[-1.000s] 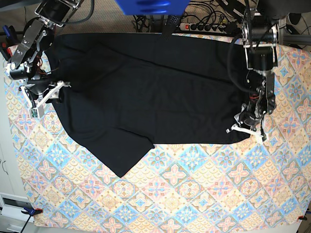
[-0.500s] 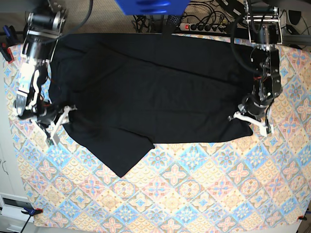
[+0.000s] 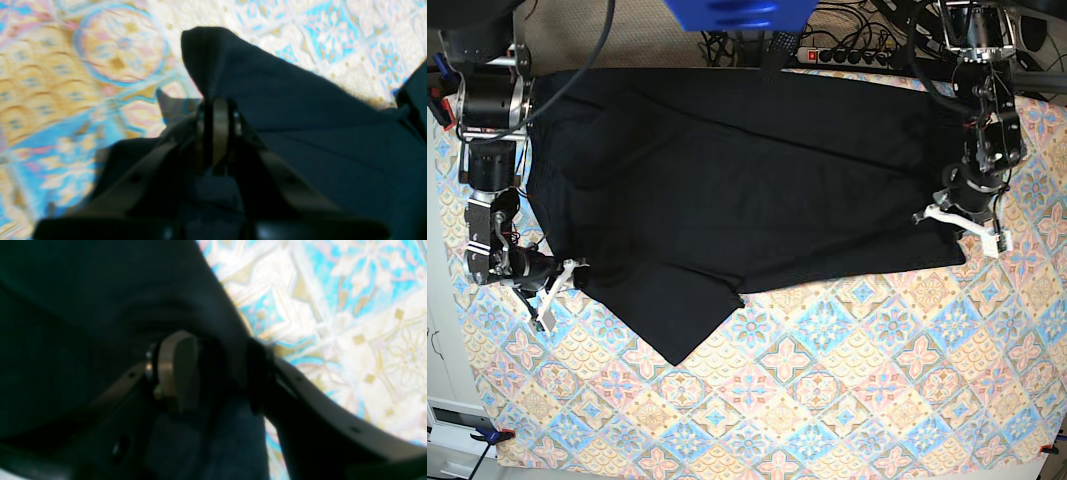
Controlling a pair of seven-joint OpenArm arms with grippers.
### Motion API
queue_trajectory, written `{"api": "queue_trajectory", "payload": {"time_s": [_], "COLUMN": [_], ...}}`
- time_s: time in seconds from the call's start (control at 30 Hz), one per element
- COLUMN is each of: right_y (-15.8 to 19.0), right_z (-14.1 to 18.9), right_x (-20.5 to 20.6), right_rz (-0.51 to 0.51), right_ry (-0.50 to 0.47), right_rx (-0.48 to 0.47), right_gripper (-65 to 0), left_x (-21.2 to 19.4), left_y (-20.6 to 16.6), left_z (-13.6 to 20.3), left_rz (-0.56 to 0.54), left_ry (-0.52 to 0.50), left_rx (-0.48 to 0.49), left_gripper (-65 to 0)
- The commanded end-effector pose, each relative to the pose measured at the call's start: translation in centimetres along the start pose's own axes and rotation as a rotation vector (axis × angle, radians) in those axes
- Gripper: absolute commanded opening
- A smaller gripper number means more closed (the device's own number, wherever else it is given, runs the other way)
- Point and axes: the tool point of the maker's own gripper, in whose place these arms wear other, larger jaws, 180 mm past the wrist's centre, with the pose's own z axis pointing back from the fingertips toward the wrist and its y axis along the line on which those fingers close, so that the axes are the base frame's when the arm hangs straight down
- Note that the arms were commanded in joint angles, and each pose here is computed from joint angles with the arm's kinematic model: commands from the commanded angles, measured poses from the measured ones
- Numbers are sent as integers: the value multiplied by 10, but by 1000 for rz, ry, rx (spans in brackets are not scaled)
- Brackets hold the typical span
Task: Fold the T-shirt properly
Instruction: 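Lift the grasped shirt middle and fold it over toward the shoulder edge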
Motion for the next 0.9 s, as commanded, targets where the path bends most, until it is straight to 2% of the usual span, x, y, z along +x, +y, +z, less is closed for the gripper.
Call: {"api": "queue_trajectory", "payload": {"time_s": [0.0, 0.27, 0.47, 0.87], "right_y": [-12, -18, -30, -30], "right_z": [8, -6, -8, -13], "right_x": [15, 3, -11, -35], "right_rz": [3, -42, 49, 32], "right_ry": [-42, -56, -12, 41], "right_rx": [-19, -18, -79, -75], "right_gripper": [-371, -371, -371, -372], "left_x": [15, 13, 15, 15], "left_y": [-2, -1, -4, -4], "left_z": [4, 7, 9, 9], "left_rz": [-17, -24, -27, -26], "left_ry": [-49, -47, -53, -53], "left_rx": [-11, -9, -14, -16], "left_gripper": [-650, -650, -650, -650]}}
